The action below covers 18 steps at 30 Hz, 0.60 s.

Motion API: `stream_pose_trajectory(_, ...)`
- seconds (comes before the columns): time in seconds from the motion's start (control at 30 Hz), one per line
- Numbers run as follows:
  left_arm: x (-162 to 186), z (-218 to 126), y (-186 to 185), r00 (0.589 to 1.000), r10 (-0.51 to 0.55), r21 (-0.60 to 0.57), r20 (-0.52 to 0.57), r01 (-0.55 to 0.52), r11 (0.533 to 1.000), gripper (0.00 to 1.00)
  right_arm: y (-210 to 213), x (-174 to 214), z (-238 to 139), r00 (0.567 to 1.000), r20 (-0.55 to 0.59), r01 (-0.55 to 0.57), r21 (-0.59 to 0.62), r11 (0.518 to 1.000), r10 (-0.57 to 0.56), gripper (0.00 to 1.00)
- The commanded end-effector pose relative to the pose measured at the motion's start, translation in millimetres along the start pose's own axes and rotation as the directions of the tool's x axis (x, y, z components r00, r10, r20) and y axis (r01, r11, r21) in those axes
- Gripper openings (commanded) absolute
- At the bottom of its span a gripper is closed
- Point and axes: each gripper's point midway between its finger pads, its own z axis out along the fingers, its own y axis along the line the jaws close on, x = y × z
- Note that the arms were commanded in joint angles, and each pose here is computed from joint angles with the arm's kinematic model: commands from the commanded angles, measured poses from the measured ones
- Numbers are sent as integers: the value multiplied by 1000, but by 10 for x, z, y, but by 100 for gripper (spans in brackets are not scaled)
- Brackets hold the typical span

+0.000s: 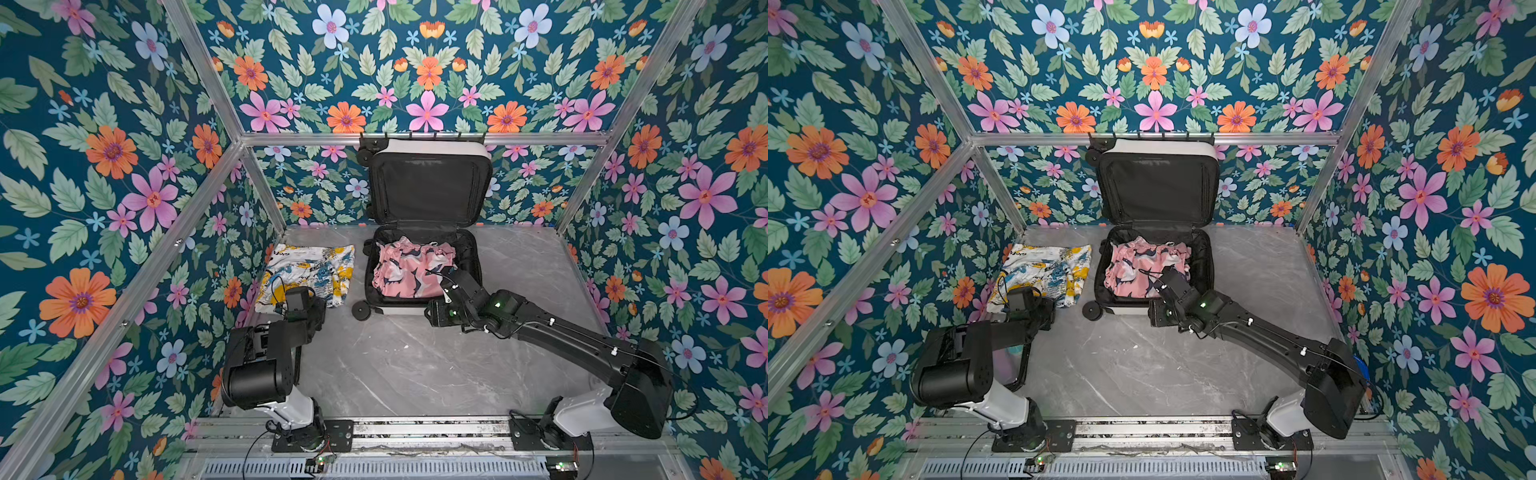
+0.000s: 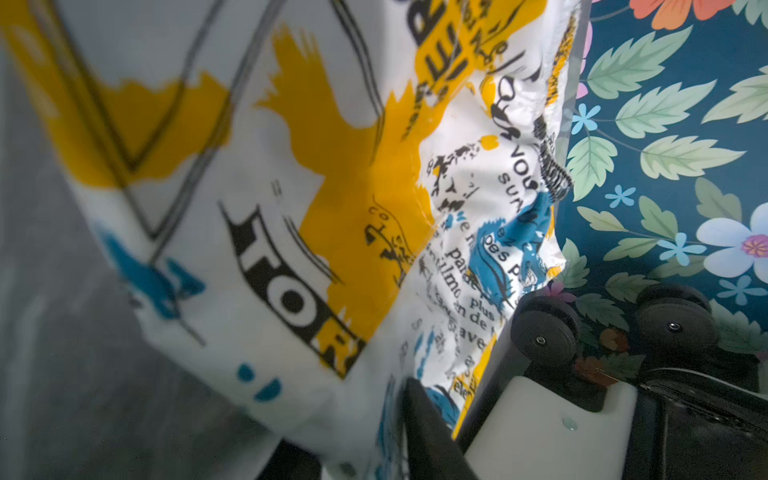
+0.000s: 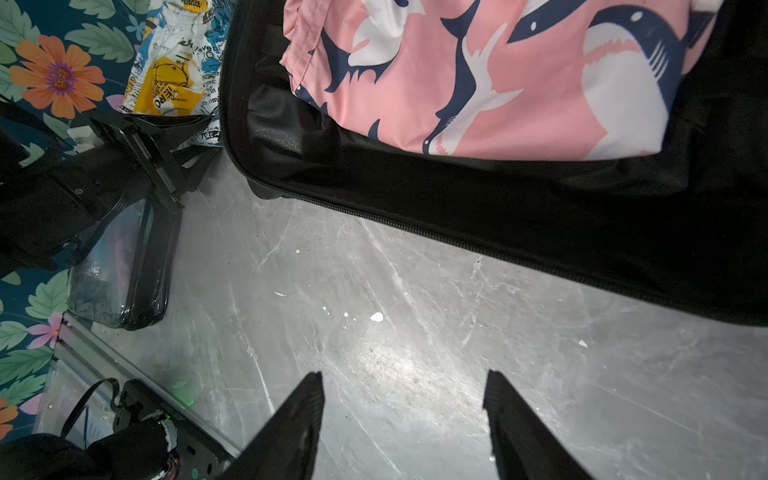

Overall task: Pack the luggage
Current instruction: 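Withdraw the right gripper while the left gripper moves toward the printed shorts, then grasp the white-yellow printed shorts with the left gripper while the right gripper reaches over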

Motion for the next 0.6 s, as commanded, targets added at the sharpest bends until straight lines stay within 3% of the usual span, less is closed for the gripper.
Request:
stream_pose_trajectory(0.0, -29, -19, -140, 999, 53, 29, -8, -53, 998, 13, -42, -12, -52, 1000, 14, -6, 17, 1000, 6, 63)
stream_pose_trajectory(0.1, -63, -68, -322, 991, 136, 24, -17, -136, 990, 0, -17, -21, -79, 1000, 11, -7, 7, 1000, 7, 63)
stream_pose_trajectory(0.33, -103, -339, -722, 952, 305, 41, -29, -304, 952, 0, 349, -99, -23, 998, -39, -52, -134, 990, 47, 60)
stream_pose_trajectory(0.57, -95, -665, -906, 911, 412, 57, -26, -410, 910, 0, 955, -181, 361, 981, -165, -145, -280, 949, 101, 62)
